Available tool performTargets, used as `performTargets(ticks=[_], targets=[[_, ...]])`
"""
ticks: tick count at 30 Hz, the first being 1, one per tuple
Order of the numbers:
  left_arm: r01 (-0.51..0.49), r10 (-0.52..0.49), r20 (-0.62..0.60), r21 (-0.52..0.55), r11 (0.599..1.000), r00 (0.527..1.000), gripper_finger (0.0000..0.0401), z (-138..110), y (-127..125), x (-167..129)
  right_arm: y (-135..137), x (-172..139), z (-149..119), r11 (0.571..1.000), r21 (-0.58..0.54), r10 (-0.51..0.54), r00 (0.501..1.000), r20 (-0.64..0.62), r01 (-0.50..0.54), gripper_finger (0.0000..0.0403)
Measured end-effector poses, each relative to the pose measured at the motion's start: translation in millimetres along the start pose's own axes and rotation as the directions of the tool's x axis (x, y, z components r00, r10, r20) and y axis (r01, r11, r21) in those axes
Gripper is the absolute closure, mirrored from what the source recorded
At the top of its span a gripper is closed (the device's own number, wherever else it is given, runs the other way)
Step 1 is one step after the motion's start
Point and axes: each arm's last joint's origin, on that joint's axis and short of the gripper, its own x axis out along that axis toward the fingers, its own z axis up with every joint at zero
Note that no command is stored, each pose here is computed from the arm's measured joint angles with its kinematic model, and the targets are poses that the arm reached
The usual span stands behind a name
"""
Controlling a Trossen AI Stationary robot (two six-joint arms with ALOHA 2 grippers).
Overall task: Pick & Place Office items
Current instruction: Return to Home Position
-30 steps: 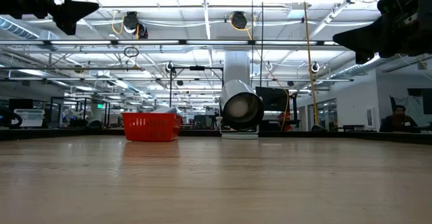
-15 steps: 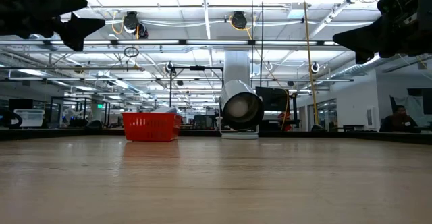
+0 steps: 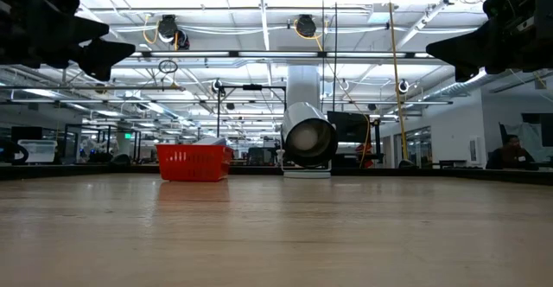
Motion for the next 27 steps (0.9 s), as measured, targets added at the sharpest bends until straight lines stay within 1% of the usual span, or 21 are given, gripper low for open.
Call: performTargets(ticks=[8,27], targets=[[-0.001,0.001,-0.001,0.032,0.999,1.000,0.0130,-0.1,0.0,0.0,0.0,0.0,0.0,1.000,0.000,0.000,1.000,0.000,0.000,0.0403],[0.000,0.000,-0.003,0.028,1.000,1.000,0.0130,-0.3,-0.2,0.0,0.0,0.0,0.0,1.000,0.000,0.000,1.000,0.000,0.000,0.0403]])
